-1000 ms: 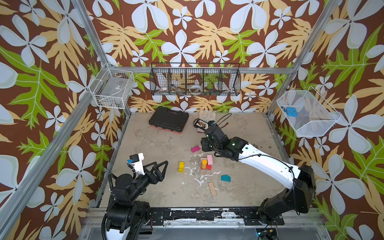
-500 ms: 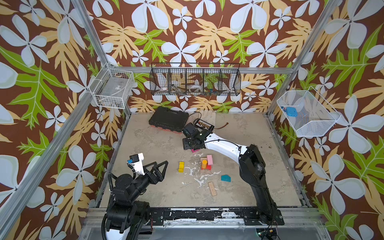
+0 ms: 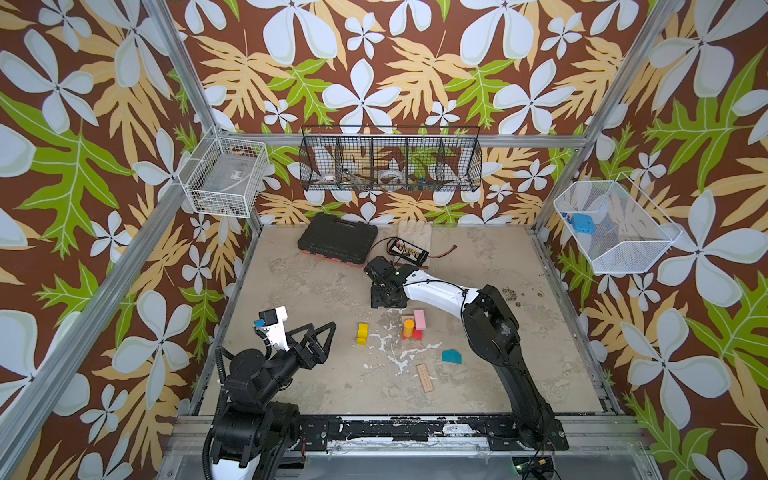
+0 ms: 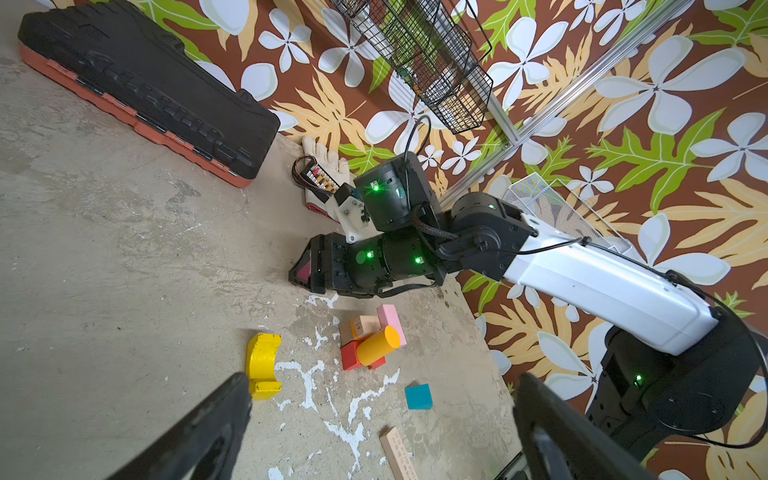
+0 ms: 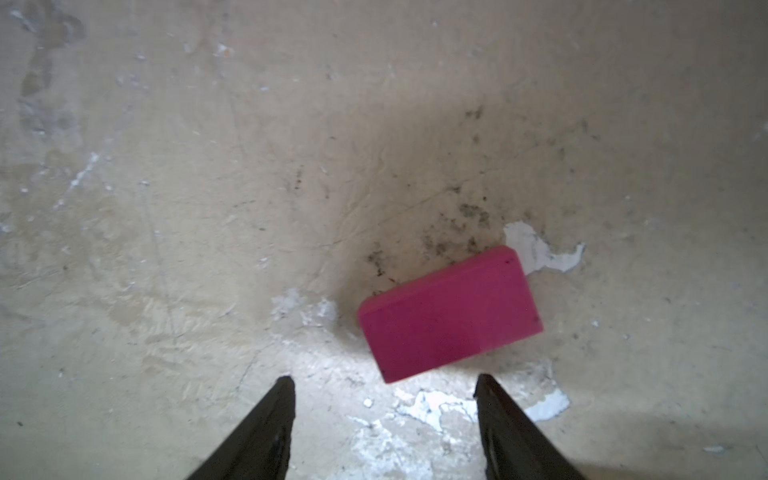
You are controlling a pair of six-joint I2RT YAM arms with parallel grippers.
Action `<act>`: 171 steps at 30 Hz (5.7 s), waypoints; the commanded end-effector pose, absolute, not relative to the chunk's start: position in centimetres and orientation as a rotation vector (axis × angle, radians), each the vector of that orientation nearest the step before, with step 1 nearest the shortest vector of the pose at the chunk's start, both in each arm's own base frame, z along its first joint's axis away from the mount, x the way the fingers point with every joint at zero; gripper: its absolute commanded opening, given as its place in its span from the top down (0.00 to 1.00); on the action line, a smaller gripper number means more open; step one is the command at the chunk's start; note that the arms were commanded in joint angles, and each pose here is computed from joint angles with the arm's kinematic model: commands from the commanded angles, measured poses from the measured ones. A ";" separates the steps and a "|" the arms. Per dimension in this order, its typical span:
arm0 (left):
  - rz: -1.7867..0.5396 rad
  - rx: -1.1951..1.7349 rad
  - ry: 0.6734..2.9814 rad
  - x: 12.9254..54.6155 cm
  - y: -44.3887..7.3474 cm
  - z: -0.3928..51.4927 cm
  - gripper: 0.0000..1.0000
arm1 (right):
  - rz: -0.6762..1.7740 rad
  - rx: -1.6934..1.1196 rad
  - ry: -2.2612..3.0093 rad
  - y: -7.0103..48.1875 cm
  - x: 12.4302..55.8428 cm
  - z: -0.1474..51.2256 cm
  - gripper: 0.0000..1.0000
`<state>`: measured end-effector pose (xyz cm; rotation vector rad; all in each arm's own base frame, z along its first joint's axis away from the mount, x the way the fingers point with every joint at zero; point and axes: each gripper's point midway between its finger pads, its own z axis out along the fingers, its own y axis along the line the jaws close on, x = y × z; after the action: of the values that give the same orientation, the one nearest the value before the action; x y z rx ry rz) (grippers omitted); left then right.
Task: Build the wood block tower
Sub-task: 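Raise the right gripper and move it toward the magenta block, then lower the open right gripper onto the magenta block and close it, then lift the magenta block and carry it over the block stack, then lower the magenta block onto the top of the stack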
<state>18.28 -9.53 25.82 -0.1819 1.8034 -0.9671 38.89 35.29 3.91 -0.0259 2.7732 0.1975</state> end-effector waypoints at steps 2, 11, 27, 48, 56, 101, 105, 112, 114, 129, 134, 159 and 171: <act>-0.978 -0.161 1.779 18.2 -9.7 26.5 0.00 | 0.246 0.017 2.755 35.6 39.4 4.3 0.31; -0.981 -0.160 1.781 18.2 -9.7 26.4 0.00 | 0.270 0.000 2.763 36.2 40.7 3.2 0.27; -0.982 -0.161 1.785 18.3 -9.8 26.3 0.00 | 0.060 -0.186 2.747 35.1 42.2 1.2 0.49; -0.984 -0.165 1.784 18.3 -9.8 26.3 0.00 | 0.130 -0.241 2.518 33.6 41.4 16.2 0.70; -0.985 -0.166 1.784 18.3 -9.8 26.3 0.00 | 0.209 -0.296 2.487 33.2 39.8 17.2 0.51; -1.064 -0.097 1.969 19.8 -12.0 23.1 0.00 | 0.100 -0.487 2.749 35.7 41.6 3.4 0.83; -1.070 -0.092 1.978 19.9 -12.2 22.9 0.00 | 0.113 -0.465 2.701 35.3 41.4 7.0 0.86; -1.078 -0.082 1.966 19.7 -12.3 23.1 0.00 | 0.131 -0.380 2.598 32.0 39.4 13.7 0.89; -1.078 -0.081 1.962 19.7 -12.2 23.1 0.00 | 0.136 -0.343 2.571 30.6 38.4 15.3 0.91; -1.076 -0.077 1.935 19.4 -12.1 23.6 0.00 | 0.251 -0.340 2.512 25.5 31.8 16.6 0.94; -1.073 -0.081 1.930 19.4 -12.1 23.7 0.00 | 0.166 -0.522 2.529 25.2 31.3 15.1 0.95; -1.070 -0.087 1.929 19.5 -12.0 23.6 0.00 | 0.187 -0.612 2.612 25.8 30.2 11.9 0.92; -1.071 -0.089 1.929 19.5 -12.0 23.5 0.00 | 0.159 -0.698 2.624 25.5 29.6 10.7 0.90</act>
<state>19.28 -12.00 22.98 -0.1028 1.9562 -1.0750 29.78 25.57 11.10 -0.6611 2.6200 0.1718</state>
